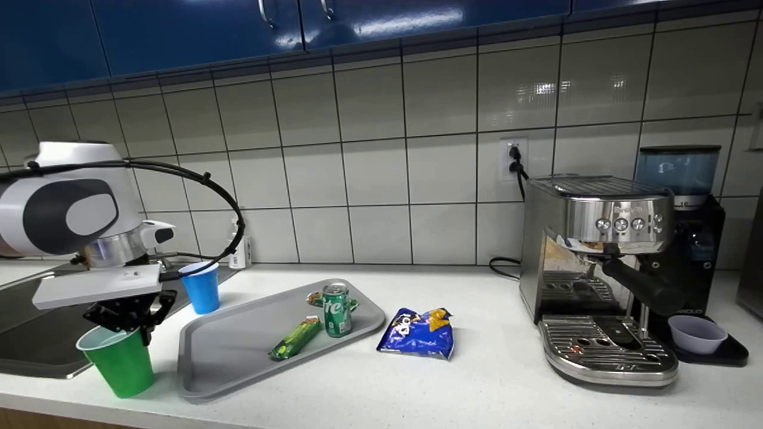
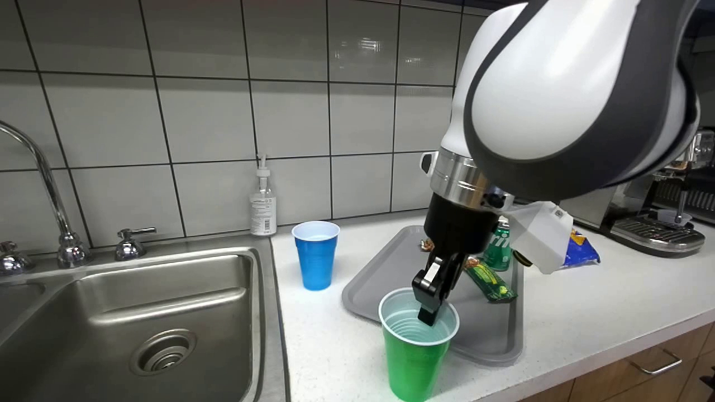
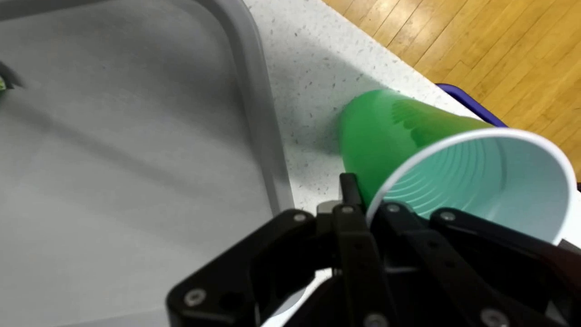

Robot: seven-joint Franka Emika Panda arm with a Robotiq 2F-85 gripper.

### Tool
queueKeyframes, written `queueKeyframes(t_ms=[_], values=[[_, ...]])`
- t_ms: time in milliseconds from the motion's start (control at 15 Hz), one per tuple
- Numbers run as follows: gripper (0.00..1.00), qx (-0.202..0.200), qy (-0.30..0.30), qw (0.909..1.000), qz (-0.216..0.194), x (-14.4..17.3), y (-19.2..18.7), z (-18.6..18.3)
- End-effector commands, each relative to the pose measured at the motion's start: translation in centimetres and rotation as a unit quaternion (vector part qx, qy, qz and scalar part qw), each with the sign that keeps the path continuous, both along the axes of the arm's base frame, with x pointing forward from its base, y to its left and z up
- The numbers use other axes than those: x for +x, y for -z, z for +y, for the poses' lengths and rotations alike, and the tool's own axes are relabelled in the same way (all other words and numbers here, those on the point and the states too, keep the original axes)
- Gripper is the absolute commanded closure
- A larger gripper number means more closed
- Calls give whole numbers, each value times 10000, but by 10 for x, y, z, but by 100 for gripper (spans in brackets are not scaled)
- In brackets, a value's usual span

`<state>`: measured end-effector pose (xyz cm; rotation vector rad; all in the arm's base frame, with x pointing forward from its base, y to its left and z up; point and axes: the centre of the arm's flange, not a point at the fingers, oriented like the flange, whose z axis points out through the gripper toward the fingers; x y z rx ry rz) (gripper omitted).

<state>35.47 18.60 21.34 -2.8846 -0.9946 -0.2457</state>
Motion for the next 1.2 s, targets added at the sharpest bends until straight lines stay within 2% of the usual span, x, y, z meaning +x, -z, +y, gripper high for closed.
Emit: queueKeyframes(t_ms=[0,467,733,1133], values=[[99,122,-60,9999,-38,-18,-5,-13],[99,428,217,9988,-99,-6,-23,-26],[99,560,455,9970,-283,8,-36,-39],[99,547,844,9937,-496,35,-44,-63]])
